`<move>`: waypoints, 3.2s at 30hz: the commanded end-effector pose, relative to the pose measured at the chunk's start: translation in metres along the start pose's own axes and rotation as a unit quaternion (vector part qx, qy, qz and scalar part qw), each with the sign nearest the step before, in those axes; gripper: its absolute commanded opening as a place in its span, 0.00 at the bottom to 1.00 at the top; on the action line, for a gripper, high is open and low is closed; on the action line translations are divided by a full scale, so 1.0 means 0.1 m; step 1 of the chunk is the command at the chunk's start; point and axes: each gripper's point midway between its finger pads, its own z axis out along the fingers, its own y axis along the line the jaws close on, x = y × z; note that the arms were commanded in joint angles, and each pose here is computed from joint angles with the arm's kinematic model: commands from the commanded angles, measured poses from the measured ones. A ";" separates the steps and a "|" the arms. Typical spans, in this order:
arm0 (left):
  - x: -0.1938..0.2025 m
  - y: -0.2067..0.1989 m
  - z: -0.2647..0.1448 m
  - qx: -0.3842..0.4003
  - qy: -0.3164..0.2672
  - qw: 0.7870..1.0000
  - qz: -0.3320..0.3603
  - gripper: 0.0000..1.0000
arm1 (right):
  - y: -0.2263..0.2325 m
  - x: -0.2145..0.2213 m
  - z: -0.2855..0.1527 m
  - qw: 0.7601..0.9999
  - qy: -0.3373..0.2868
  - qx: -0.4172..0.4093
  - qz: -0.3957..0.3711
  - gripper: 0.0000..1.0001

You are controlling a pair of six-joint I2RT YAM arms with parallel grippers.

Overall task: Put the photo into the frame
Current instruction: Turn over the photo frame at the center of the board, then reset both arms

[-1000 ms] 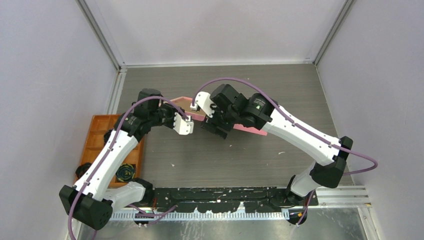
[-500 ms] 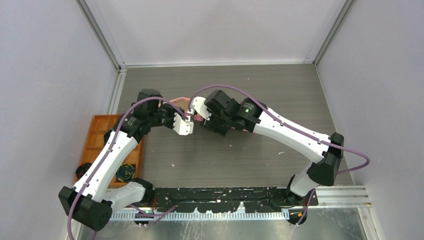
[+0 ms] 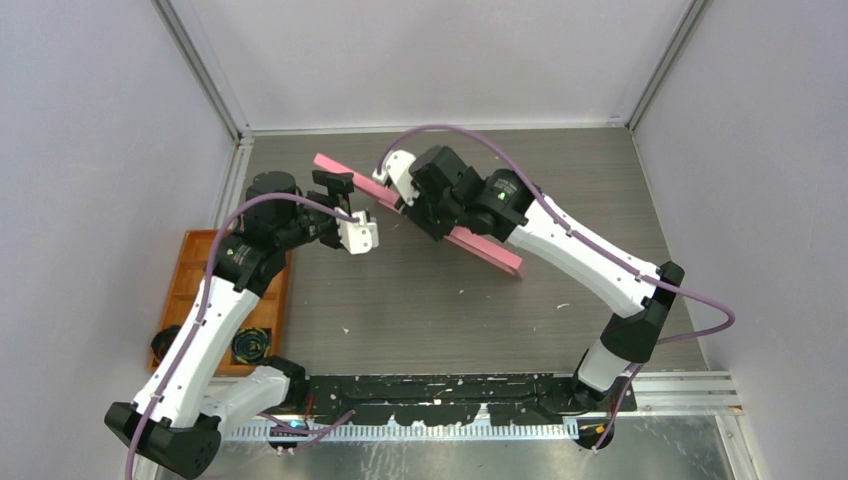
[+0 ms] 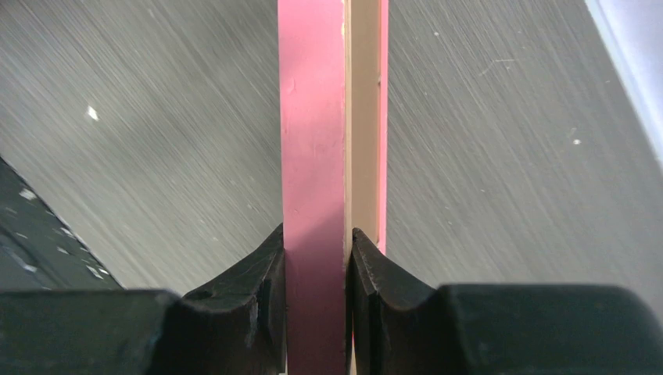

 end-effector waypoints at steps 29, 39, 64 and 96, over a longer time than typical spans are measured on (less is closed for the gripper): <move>0.61 -0.47 0.03 0.076 0.119 0.884 -0.445 0.90 | -0.88 1.40 0.46 0.797 -0.134 -0.036 0.587 0.26; 0.87 -0.78 0.20 0.093 0.160 0.860 -0.476 0.89 | -0.86 2.09 0.83 0.782 -0.127 0.015 0.610 0.30; 1.19 -1.03 0.35 0.084 0.214 0.818 -0.527 1.00 | -0.99 2.68 1.03 0.754 -0.096 0.089 0.644 1.00; 2.73 -1.33 0.53 -0.336 0.189 0.701 -0.600 1.00 | -2.41 3.84 -0.23 0.633 -0.173 0.599 0.459 1.00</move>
